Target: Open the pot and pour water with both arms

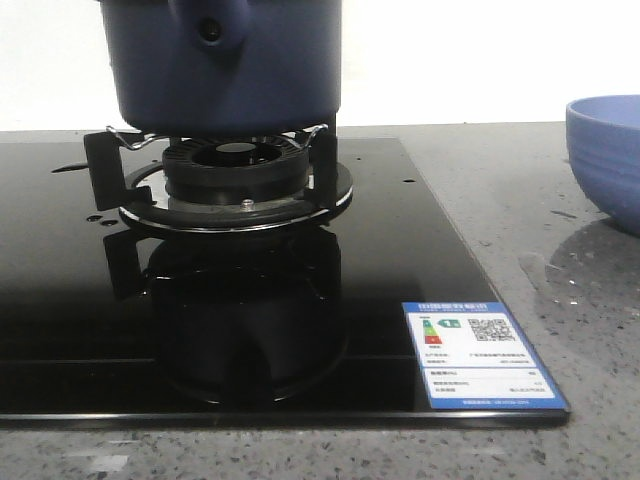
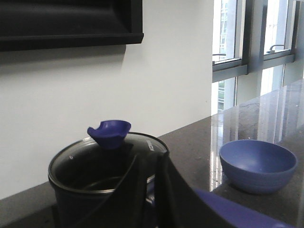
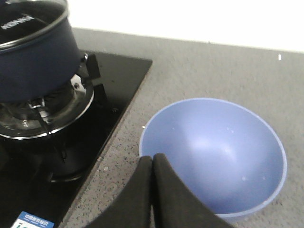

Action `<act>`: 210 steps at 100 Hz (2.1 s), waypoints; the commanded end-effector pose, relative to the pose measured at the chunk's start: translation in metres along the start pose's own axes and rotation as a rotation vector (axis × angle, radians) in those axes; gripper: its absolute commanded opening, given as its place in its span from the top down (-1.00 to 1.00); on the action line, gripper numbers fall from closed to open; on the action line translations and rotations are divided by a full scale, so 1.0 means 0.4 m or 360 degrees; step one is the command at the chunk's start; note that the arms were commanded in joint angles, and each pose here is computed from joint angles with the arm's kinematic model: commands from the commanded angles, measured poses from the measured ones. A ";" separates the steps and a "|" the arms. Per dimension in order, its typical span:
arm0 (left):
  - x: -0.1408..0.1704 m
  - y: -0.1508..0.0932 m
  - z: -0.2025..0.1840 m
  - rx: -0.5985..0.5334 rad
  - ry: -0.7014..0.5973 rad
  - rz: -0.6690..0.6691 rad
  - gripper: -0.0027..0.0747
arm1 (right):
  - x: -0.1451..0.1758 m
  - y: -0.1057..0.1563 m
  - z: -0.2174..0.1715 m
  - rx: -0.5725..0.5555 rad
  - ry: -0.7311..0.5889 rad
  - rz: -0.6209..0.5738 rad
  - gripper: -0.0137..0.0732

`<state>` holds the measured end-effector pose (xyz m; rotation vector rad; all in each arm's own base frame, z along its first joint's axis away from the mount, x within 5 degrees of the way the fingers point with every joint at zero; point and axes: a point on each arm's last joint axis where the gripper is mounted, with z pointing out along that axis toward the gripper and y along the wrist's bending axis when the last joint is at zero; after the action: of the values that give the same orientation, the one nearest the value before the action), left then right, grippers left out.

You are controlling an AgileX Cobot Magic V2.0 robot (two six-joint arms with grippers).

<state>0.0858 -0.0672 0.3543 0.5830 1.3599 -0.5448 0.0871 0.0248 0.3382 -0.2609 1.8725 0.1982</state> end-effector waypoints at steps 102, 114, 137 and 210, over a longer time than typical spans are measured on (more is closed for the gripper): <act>0.140 -0.024 -0.120 -0.0215 -0.0078 -0.0163 0.98 | 0.072 0.009 -0.106 0.0027 -0.0587 -0.0068 0.83; 0.143 -0.014 -0.122 -0.0293 -0.0063 -0.0122 0.98 | 0.072 0.009 -0.106 0.0027 -0.0587 -0.0068 0.83; 0.160 0.018 -0.130 -0.0522 0.0083 0.0134 0.98 | 0.072 0.009 -0.106 0.0027 -0.0587 -0.0068 0.83; 0.425 0.029 -0.214 -0.1020 0.0613 0.0057 0.98 | 0.072 0.009 -0.106 0.0027 -0.0587 -0.0068 0.83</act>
<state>0.0548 -0.0068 0.1899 0.2189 1.7121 0.0486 0.0394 0.0161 0.3109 -0.2501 1.5826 0.1949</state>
